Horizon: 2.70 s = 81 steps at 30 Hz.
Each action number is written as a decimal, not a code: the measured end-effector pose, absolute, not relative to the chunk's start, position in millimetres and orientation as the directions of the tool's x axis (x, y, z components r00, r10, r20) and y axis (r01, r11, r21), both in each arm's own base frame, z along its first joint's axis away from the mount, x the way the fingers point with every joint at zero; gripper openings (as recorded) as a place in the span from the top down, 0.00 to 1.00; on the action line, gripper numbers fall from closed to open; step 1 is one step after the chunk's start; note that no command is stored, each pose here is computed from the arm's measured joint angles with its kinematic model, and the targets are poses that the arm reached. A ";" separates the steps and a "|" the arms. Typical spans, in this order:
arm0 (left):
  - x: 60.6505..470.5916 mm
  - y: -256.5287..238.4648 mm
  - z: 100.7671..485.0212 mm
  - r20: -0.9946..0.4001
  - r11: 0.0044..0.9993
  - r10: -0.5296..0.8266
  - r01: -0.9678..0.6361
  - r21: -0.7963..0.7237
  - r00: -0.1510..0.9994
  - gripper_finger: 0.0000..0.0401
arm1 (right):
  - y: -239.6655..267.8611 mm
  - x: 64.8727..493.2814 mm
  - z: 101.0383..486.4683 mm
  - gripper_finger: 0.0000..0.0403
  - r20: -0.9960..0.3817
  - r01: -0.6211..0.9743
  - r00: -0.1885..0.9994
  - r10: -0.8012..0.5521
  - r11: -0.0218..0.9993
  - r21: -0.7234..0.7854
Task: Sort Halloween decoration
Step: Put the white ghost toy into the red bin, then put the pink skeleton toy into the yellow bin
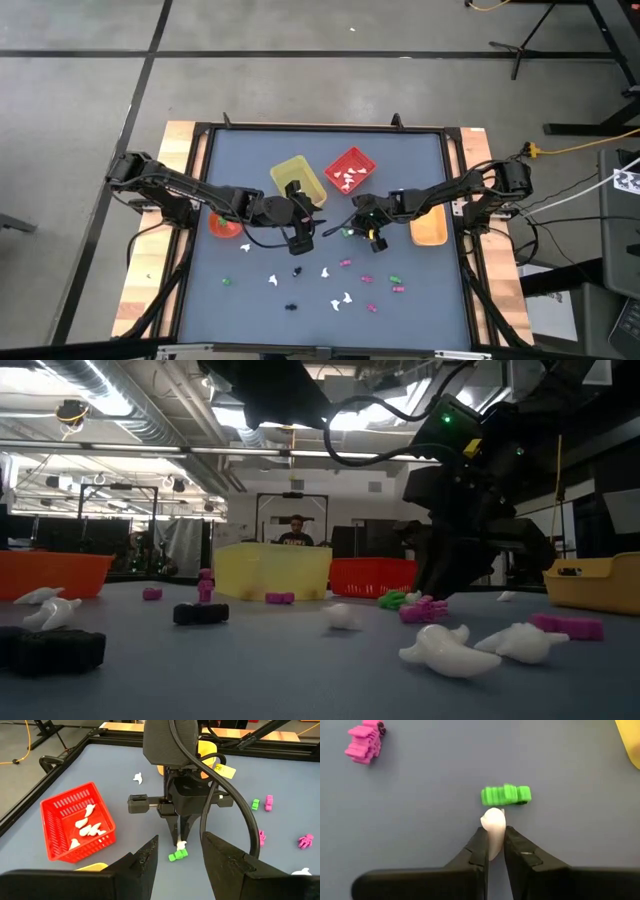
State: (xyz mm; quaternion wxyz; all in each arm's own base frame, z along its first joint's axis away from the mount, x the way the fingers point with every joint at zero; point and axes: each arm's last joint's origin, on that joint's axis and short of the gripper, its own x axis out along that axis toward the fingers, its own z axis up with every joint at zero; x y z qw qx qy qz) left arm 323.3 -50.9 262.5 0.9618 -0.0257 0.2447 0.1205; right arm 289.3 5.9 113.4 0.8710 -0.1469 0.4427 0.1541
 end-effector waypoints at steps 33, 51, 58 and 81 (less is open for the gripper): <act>323.4 -50.9 262.5 -0.477 0.970 0.219 -0.244 0.010 0.851 0.66 | -8.8 280.8 168.8 0.88 -0.642 -0.140 0.678 -0.358 0.794 -0.592; 323.4 -50.9 262.5 -0.477 0.970 0.219 -0.244 0.010 0.851 0.66 | -50.7 279.4 173.6 0.86 -0.591 -0.032 0.631 -0.502 0.744 -0.667; 323.4 -50.9 262.5 -0.477 0.970 0.219 -0.244 0.010 0.851 0.66 | -59.2 278.3 173.1 0.71 -0.611 -0.044 0.647 -0.456 0.777 -0.628; 322.3 -50.7 257.6 -0.513 0.968 0.223 -0.250 0.017 0.829 0.66 | -59.7 277.8 172.7 0.50 -0.614 -0.043 0.641 -0.460 0.778 -0.627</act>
